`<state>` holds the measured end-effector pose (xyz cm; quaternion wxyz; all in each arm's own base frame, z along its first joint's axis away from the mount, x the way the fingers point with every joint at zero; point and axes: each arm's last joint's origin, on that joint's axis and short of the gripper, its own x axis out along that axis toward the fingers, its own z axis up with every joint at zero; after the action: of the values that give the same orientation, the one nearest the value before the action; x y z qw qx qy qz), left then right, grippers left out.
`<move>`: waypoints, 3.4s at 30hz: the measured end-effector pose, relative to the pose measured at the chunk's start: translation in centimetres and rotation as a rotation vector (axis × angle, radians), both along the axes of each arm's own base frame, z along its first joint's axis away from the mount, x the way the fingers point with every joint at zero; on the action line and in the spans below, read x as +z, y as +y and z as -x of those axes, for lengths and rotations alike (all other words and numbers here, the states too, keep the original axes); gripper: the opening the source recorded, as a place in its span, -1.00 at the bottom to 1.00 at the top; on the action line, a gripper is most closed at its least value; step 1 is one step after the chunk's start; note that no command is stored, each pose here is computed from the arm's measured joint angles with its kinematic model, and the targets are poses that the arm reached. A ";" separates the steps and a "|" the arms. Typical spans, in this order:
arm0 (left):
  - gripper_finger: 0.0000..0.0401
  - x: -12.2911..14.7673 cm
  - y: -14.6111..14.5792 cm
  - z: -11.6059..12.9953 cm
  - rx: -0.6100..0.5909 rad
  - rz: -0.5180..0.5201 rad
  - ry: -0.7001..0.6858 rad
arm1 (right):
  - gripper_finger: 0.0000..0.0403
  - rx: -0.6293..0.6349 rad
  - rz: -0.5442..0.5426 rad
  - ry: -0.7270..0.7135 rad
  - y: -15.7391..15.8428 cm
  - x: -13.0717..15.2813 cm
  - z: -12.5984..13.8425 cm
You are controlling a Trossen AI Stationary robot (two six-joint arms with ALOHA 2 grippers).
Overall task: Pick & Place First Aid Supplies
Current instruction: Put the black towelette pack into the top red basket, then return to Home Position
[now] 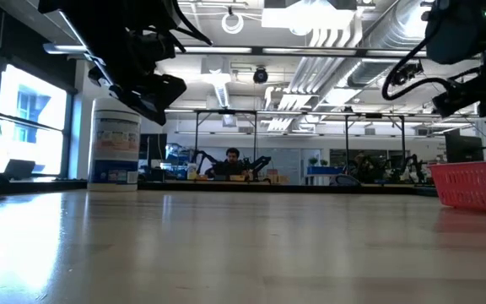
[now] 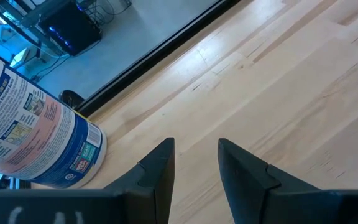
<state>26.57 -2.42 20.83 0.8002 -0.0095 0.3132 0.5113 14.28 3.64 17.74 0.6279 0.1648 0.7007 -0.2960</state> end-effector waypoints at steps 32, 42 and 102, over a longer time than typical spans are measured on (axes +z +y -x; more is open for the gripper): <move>-0.40 -0.1 0.0 0.1 -0.005 0.019 0.012 | -0.59 -0.002 -0.041 -0.196 -0.3 3.4 -3.0; -0.46 -0.1 -0.2 -0.3 -0.023 0.069 -0.010 | -0.59 0.364 0.054 -0.680 0.1 4.2 -7.7; -1.00 0.1 2.9 11.6 -0.784 0.027 -0.486 | -1.00 0.579 0.483 -1.612 -3.9 0.9 4.0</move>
<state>14.97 0.44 20.95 0.9833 -0.0204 0.1030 0.1486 10.26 -0.22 18.60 0.9980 0.0025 -0.0216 -0.0595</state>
